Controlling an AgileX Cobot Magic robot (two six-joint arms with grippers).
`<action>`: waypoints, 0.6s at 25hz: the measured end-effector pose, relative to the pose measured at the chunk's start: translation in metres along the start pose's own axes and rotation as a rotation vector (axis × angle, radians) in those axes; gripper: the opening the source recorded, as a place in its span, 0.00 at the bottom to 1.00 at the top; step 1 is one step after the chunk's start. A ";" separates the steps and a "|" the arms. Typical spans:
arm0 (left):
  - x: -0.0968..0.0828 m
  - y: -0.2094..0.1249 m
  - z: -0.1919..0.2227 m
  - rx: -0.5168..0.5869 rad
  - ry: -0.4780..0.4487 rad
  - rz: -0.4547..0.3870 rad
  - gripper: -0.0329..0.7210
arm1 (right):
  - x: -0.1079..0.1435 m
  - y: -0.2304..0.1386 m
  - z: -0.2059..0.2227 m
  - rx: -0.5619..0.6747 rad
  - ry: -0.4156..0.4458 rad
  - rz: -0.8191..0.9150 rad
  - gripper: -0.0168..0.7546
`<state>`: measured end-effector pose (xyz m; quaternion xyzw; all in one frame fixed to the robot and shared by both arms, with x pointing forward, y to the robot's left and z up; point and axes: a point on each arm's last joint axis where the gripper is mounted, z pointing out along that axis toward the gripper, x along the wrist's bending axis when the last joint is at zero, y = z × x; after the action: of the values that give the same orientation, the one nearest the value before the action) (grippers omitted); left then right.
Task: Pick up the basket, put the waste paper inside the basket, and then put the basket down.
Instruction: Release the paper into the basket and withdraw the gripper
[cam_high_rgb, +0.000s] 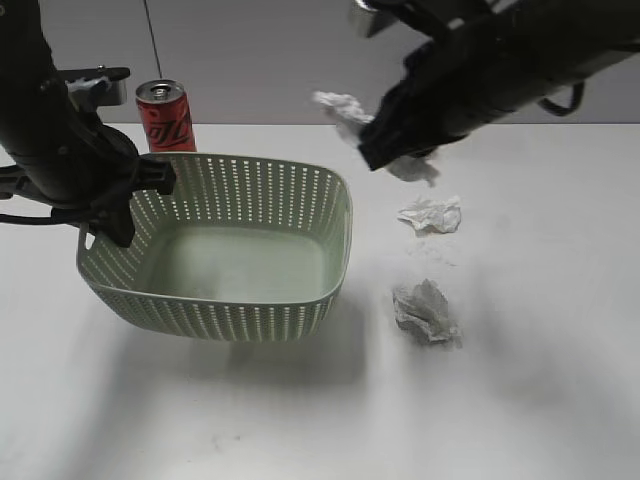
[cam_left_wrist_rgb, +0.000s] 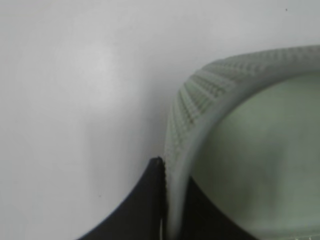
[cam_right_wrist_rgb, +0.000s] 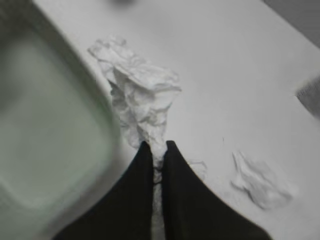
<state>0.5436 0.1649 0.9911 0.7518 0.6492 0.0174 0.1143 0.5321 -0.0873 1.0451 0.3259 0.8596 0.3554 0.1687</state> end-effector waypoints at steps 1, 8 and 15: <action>0.000 0.000 0.000 0.000 0.000 0.000 0.04 | 0.015 0.007 0.001 -0.034 0.021 -0.026 0.03; 0.000 0.000 0.000 0.000 0.000 0.000 0.04 | 0.073 0.012 0.036 -0.121 0.085 -0.109 0.09; 0.000 0.000 0.000 0.000 0.000 0.000 0.04 | 0.074 0.000 0.059 -0.063 0.093 -0.091 0.72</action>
<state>0.5436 0.1649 0.9911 0.7518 0.6492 0.0175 0.1144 0.5091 -0.0076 1.0007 0.2641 0.8688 0.3892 0.1548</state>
